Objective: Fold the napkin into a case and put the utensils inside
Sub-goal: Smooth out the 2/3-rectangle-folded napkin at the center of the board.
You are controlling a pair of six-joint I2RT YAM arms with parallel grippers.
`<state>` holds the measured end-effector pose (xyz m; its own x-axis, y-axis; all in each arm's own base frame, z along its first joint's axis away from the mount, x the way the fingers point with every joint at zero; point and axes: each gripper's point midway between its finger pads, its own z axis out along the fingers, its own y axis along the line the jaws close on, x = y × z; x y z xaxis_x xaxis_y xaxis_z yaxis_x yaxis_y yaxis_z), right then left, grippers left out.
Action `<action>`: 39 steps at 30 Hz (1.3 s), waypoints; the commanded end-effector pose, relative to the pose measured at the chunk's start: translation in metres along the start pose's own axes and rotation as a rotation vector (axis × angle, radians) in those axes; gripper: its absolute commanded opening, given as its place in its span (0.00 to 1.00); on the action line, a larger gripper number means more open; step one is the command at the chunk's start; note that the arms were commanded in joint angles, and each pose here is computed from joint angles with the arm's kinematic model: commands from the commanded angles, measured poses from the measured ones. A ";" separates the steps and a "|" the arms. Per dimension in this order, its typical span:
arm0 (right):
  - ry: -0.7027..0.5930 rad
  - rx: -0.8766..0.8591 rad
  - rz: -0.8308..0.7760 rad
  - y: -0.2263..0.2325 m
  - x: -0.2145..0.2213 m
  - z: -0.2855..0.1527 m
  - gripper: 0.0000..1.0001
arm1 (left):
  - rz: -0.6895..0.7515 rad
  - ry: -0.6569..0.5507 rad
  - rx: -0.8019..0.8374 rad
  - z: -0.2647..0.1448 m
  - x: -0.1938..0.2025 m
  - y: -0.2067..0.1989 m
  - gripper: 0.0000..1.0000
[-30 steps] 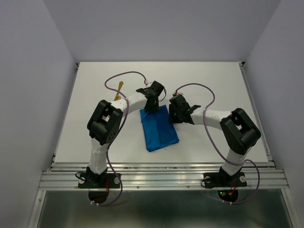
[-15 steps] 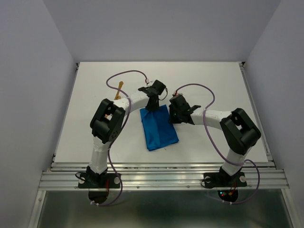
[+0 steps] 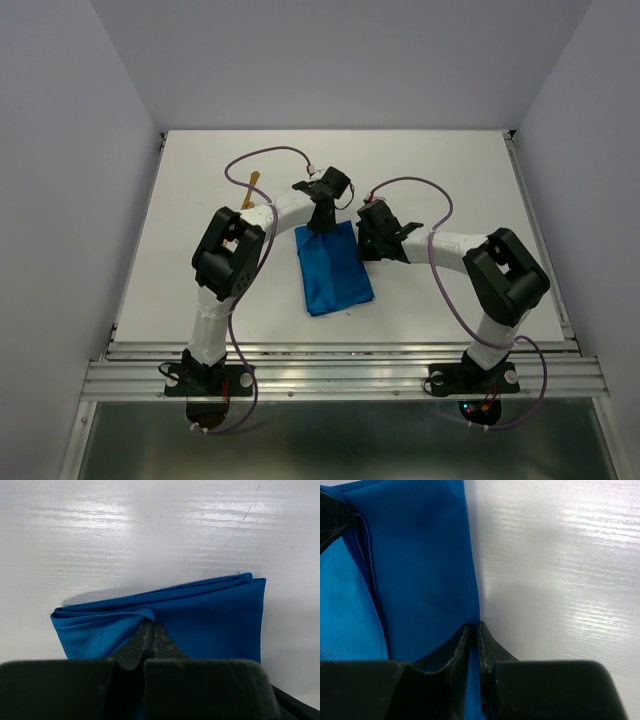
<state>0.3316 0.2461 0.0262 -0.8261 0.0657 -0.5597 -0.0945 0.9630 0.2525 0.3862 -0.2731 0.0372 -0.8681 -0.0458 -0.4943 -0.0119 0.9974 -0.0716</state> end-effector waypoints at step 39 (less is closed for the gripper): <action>-0.022 -0.023 0.085 -0.004 0.009 -0.004 0.01 | -0.067 0.004 -0.050 0.009 0.000 0.020 0.00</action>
<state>0.3272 0.2509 0.0248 -0.8193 0.1481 -0.5540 -0.0531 0.9423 0.3305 0.3898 -0.2666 0.0285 -0.8692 -0.0959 -0.4851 -0.0625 0.9945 -0.0845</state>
